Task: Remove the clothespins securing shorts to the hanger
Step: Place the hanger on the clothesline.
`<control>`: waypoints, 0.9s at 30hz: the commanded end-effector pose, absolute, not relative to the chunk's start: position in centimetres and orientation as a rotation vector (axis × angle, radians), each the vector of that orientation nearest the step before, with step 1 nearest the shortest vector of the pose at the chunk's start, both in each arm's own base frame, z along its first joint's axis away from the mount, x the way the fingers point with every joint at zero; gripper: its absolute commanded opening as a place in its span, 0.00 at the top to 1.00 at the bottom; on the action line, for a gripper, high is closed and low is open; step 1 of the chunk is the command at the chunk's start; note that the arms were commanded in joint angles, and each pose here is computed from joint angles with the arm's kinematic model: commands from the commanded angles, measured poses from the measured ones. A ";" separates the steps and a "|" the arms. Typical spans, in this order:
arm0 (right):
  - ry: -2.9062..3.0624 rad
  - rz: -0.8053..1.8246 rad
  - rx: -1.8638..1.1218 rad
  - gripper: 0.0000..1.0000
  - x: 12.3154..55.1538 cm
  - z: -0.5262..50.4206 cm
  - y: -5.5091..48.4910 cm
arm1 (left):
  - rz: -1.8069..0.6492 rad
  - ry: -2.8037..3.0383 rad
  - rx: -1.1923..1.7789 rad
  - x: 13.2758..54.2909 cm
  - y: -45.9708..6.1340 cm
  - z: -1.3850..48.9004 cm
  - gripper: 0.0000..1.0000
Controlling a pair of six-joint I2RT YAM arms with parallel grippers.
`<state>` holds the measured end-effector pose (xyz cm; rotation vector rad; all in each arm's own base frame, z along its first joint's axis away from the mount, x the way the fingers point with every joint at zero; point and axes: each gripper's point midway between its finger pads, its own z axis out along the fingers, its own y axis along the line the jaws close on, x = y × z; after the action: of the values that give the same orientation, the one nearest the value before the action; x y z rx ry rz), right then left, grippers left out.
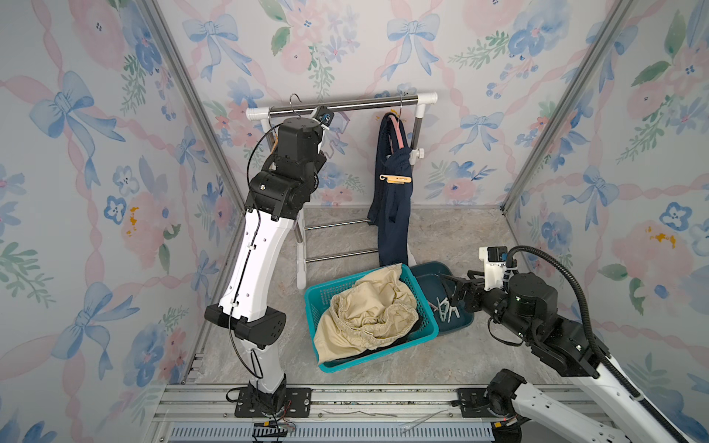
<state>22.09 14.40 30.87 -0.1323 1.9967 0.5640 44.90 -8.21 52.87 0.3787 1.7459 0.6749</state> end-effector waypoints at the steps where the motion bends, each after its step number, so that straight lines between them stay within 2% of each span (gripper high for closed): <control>1: 1.994 0.610 -0.134 0.03 22.0 30.8 15.2 | 0.694 1.662 0.301 45.7 -7.4 55.3 1.00; 12: 2.000 0.629 -0.152 0.03 22.0 30.4 16.2 | 0.824 1.721 0.419 47.9 -7.6 52.1 1.00; 20: 2.000 0.629 -0.169 0.03 22.1 30.5 16.6 | 0.943 1.787 0.501 47.8 -7.2 49.3 1.00; 27: 1.985 0.628 -0.176 0.03 22.1 31.0 16.6 | 0.929 1.785 0.522 47.1 -7.4 49.3 1.00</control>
<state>22.28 16.23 30.52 -0.1590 2.0074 0.6126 47.88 -7.58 49.20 0.5055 1.7793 0.9146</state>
